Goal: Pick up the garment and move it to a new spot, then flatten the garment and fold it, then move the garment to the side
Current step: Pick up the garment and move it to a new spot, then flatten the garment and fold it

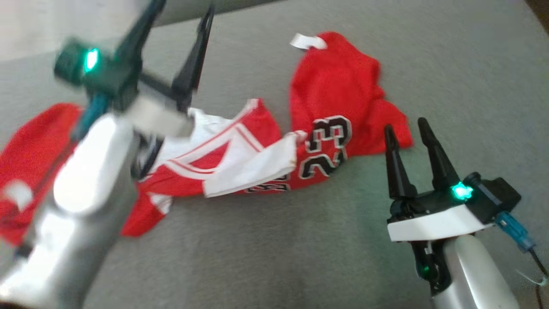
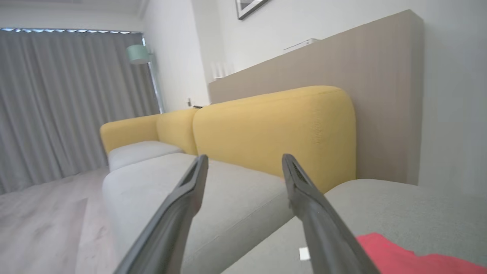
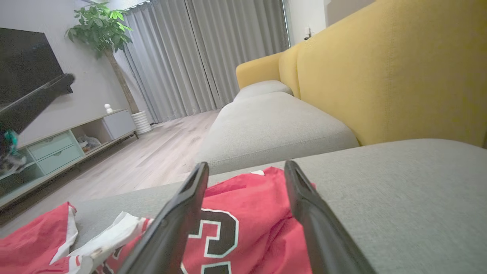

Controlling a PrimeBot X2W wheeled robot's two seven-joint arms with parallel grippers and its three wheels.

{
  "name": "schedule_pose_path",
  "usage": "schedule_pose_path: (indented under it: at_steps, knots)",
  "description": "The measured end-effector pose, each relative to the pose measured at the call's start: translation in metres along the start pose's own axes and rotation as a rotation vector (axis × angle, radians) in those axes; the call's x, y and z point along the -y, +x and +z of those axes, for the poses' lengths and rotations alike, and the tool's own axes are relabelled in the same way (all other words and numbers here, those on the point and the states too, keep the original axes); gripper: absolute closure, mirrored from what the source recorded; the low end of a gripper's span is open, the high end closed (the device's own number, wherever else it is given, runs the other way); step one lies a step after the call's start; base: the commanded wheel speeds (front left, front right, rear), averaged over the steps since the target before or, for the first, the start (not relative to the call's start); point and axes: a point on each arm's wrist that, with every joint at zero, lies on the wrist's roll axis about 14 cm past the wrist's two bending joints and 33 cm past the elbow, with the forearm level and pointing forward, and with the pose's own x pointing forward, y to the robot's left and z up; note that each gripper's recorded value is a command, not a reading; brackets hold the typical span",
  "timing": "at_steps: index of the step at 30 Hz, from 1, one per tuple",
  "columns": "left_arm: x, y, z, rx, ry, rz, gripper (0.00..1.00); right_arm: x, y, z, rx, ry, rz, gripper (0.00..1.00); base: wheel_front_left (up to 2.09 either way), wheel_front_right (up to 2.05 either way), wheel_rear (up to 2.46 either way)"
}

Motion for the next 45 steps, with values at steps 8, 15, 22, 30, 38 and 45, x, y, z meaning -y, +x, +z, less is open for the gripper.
schedule_pose_path:
  at_steps: [8, 15, 22, 30, 38, 45]
  knots:
    - [-0.02, -0.113, -0.017, -0.068, -0.1, 0.296, 0.0, -0.025, 0.004, -0.003, -0.002, 0.001, 0.076, 0.0, 0.0, 0.0, 0.0]
    - [-0.008, -0.191, -0.032, -0.115, -0.227, 0.539, 0.0, -0.045, 0.006, -0.007, -0.011, -0.017, 0.139, 0.0, 0.0, 0.0, 0.0]
    - [-0.012, -0.203, -0.022, -0.087, -0.206, 0.566, 0.0, -0.091, 0.007, -0.03, -0.075, -0.044, 0.285, 0.0, 0.0, 0.0, 0.0]
    - [-0.016, -0.216, -0.03, -0.106, -0.219, 0.606, 0.0, -0.122, 0.0, -0.08, -0.232, -0.039, 0.39, 0.0, 0.0, 0.0, 0.0]
    - [-0.02, -0.22, -0.031, -0.111, -0.209, 0.615, 0.0, -0.135, -0.001, -0.092, -0.275, 0.006, 0.424, 0.0, 0.0, 0.0, 0.0]
    - [-0.02, -0.219, -0.036, -0.119, -0.213, 0.614, 0.0, -0.142, 0.009, -0.084, -0.253, 0.031, 0.438, 0.85, 0.0, 0.0, 0.0]
